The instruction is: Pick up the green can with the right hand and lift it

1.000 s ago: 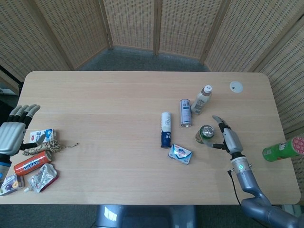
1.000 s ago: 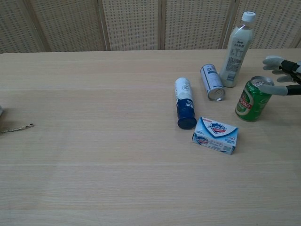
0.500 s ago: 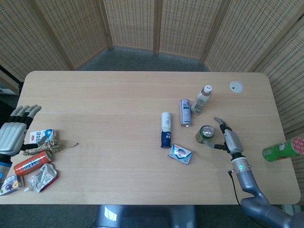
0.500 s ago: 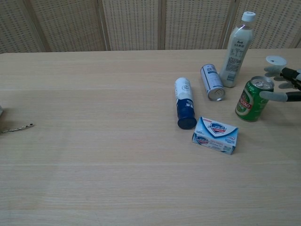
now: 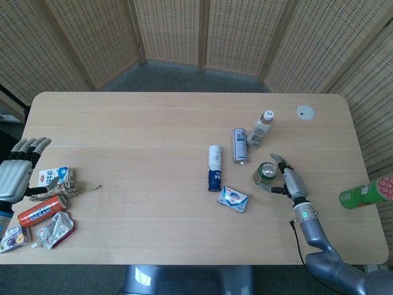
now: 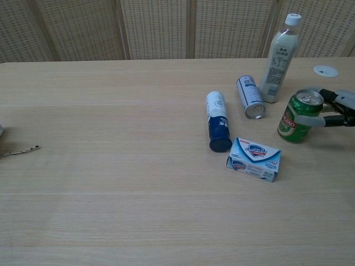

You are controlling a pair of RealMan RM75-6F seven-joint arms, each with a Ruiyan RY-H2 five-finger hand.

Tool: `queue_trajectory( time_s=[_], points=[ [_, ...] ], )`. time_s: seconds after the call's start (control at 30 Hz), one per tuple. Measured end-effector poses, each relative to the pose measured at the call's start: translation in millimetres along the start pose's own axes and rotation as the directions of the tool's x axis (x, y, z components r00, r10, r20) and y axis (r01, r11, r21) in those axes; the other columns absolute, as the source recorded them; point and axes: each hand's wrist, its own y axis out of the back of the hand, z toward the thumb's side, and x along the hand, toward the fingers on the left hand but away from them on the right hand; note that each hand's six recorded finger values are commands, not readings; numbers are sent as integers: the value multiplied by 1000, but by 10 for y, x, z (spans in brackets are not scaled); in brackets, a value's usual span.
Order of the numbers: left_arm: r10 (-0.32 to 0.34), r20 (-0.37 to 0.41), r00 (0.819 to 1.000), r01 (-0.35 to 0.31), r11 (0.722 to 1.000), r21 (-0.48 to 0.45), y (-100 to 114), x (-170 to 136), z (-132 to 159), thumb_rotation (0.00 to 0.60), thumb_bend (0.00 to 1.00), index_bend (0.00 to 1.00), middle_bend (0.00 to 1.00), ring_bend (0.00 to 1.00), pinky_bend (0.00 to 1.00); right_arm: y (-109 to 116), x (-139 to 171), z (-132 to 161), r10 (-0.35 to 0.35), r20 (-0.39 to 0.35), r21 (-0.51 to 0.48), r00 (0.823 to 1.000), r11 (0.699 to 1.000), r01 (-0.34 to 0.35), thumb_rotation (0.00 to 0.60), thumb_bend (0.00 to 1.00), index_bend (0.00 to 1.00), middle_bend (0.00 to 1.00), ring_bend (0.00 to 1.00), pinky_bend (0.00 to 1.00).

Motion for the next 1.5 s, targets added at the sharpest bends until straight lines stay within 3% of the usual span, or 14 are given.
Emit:
queue_trajectory(
  time_s=[0.27,0.4,0.47,1.1,1.23,1.3,1.5],
  points=[
    [1,-12,1000,-1,1000,0,4,-33,-35,438,324,0,0,0,0,-56,-107,52,23,3,-2,1000,1000,-23,361,87,0,0,0,15],
    [0,-21,1000,0,1000,-3,5,-46,-62,441,323,0,0,0,0,-29,-153,52,9,13,-11,1000,1000,-9,484,71,0,0,0,154],
    [0,-23,1000,0,1000,-4,4,-50,-69,438,321,0,0,0,0,-20,-167,57,5,15,-16,1000,1000,-4,515,67,0,0,1,198],
    [-4,-35,999,4,1000,-11,-25,-68,-115,441,318,0,0,0,0,-81,-308,224,23,14,-8,1000,1000,-22,523,50,0,0,51,251],
    [-3,-37,999,3,1000,-11,-27,-65,-122,439,312,0,0,0,0,-55,-336,255,13,12,-5,1000,1000,-13,594,52,0,25,165,337],
    [-3,-39,999,2,1000,-12,-30,-64,-125,438,307,0,0,0,0,-39,-344,267,4,11,-7,1000,1000,-4,600,54,8,79,234,397],
    [-6,-42,999,5,1000,-15,-51,-56,-129,440,304,0,0,0,0,-11,-350,263,-10,15,-16,1000,1000,10,600,61,201,192,382,506]
  ],
)
